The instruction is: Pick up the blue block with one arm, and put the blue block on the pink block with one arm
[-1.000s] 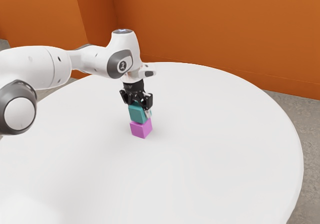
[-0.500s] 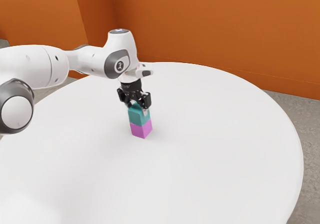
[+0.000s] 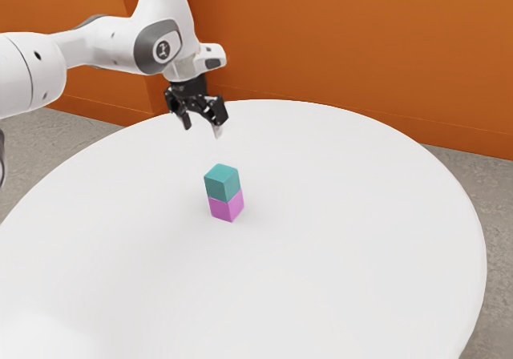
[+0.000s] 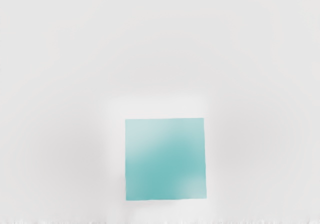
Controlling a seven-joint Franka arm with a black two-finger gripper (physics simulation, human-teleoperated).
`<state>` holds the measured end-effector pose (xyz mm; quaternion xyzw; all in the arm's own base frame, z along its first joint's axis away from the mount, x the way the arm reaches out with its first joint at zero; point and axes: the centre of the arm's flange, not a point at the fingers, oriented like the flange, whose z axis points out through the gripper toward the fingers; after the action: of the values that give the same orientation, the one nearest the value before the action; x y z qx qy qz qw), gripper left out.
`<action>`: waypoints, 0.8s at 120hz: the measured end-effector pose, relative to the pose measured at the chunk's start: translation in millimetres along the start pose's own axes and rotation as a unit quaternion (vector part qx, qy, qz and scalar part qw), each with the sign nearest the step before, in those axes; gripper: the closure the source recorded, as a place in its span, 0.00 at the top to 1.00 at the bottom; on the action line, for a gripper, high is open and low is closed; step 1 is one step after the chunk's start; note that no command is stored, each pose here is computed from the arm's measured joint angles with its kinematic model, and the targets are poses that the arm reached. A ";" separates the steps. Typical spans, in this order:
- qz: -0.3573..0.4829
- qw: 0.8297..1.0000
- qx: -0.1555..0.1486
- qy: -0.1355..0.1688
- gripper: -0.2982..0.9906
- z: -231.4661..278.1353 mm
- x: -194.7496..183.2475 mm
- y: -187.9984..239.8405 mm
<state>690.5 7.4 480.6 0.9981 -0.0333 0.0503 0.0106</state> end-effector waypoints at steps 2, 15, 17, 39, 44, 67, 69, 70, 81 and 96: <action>0.000 1.000 0.000 -0.002 0.76 0.6 -0.3 -0.4; 0.001 1.000 -0.003 -0.011 0.76 7.0 -1.2 -1.3; 0.002 1.000 -0.003 -0.012 0.76 7.4 -1.3 -1.4; 0.004 1.000 -0.004 -0.019 0.77 9.3 -2.8 -2.0; 0.004 1.000 -0.004 -0.020 0.77 9.5 -3.0 -2.0; 0.006 1.000 -0.005 -0.025 0.77 13.0 -3.1 -2.2; 0.006 1.000 -0.005 -0.025 0.77 12.9 -3.1 -2.2; 0.006 1.000 -0.005 -0.025 0.77 13.0 -3.2 -2.2; 0.006 1.000 -0.005 -0.025 0.77 12.9 -3.3 -2.2; 0.006 1.000 -0.006 -0.030 0.77 20.0 -2.6 -3.5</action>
<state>690.2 10.6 460.4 0.9989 -0.0400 0.0200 0.0150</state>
